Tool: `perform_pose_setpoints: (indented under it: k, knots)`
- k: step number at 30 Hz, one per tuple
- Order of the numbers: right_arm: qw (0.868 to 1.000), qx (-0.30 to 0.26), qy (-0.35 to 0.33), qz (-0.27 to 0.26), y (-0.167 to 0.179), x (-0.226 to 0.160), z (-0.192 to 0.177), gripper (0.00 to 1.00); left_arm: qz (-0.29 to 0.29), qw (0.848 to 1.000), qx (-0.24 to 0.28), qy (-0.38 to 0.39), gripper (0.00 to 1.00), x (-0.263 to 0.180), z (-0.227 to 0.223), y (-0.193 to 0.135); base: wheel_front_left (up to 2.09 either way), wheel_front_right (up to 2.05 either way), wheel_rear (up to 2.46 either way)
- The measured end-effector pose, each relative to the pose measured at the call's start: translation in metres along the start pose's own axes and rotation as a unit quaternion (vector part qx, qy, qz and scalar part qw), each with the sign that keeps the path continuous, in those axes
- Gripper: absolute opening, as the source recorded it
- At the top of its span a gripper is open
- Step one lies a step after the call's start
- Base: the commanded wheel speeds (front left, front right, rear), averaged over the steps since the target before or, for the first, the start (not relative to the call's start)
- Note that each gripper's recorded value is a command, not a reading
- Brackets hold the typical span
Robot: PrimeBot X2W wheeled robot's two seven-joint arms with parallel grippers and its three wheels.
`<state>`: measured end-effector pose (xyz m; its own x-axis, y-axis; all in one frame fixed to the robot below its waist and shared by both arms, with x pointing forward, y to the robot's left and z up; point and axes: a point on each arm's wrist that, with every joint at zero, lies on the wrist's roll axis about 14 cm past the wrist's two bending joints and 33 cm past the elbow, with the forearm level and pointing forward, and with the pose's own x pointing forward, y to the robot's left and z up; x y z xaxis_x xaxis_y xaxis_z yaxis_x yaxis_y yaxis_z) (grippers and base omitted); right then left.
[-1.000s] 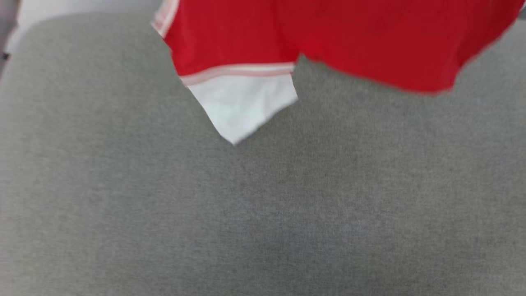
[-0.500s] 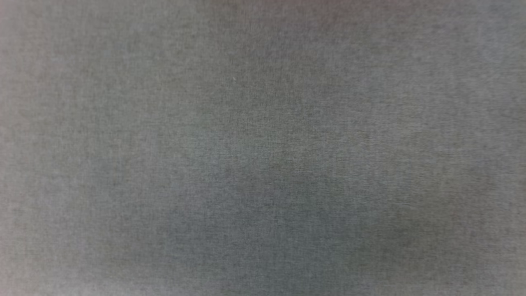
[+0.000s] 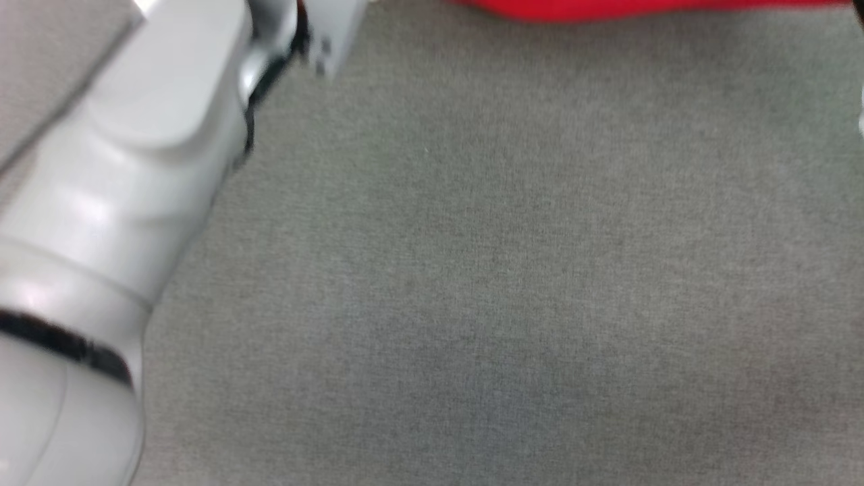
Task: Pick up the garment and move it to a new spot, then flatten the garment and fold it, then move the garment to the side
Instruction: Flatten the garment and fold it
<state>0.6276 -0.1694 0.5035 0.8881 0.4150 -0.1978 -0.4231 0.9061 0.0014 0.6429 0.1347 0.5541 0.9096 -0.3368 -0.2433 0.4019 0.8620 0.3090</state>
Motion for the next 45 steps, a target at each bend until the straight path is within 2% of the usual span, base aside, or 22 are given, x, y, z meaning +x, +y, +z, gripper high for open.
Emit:
perform_pose_setpoints:
  k: [4,10,17,23,26,33,37,41,45]
  knots:
    - [1.0,0.013,0.016,0.012,0.009,-0.032,-0.011,0.0,-0.024,0.997,-0.034,0.072,0.0,-0.035,-0.041,-0.017,0.0,0.0,0.0]
    - [0.998,0.044,0.035,0.016,0.017,-0.081,-0.026,0.0,-0.043,0.98,-0.099,0.165,0.0,-0.106,-0.094,-0.057,0.0,0.0,0.0]
    - [0.996,0.062,0.055,0.012,0.019,-0.125,-0.044,0.0,-0.033,0.958,-0.163,0.233,0.0,-0.194,-0.12,-0.1,0.0,0.0,0.0]
    - [0.993,0.087,0.083,0.02,0.031,-0.15,-0.069,0.0,-0.035,0.935,-0.207,0.285,0.0,-0.245,-0.136,-0.132,0.0,0.0,0.0]
    - [0.99,0.1,0.1,0.024,0.036,-0.161,-0.081,0.0,-0.047,0.923,-0.228,0.306,0.0,-0.262,-0.141,-0.15,0.0,0.0,0.0]
    - [0.979,0.132,0.151,0.03,0.046,-0.193,-0.107,0.0,-0.05,0.897,-0.263,0.352,0.0,-0.292,-0.156,-0.17,0.0,0.0,0.0]
    - [0.969,0.152,0.192,0.036,0.058,-0.216,-0.13,0.0,-0.049,0.89,-0.277,0.358,0.0,-0.3,-0.157,-0.176,0.0,0.0,0.0]
    - [0.96,0.176,0.214,0.039,0.067,-0.233,-0.14,0.0,-0.048,0.877,-0.291,0.38,0.0,-0.312,-0.164,-0.182,0.0,0.0,0.0]
    - [0.948,0.193,0.248,0.046,0.076,-0.252,-0.151,0.0,-0.037,0.871,-0.291,0.395,0.0,-0.318,-0.166,-0.178,0.0,0.0,0.0]
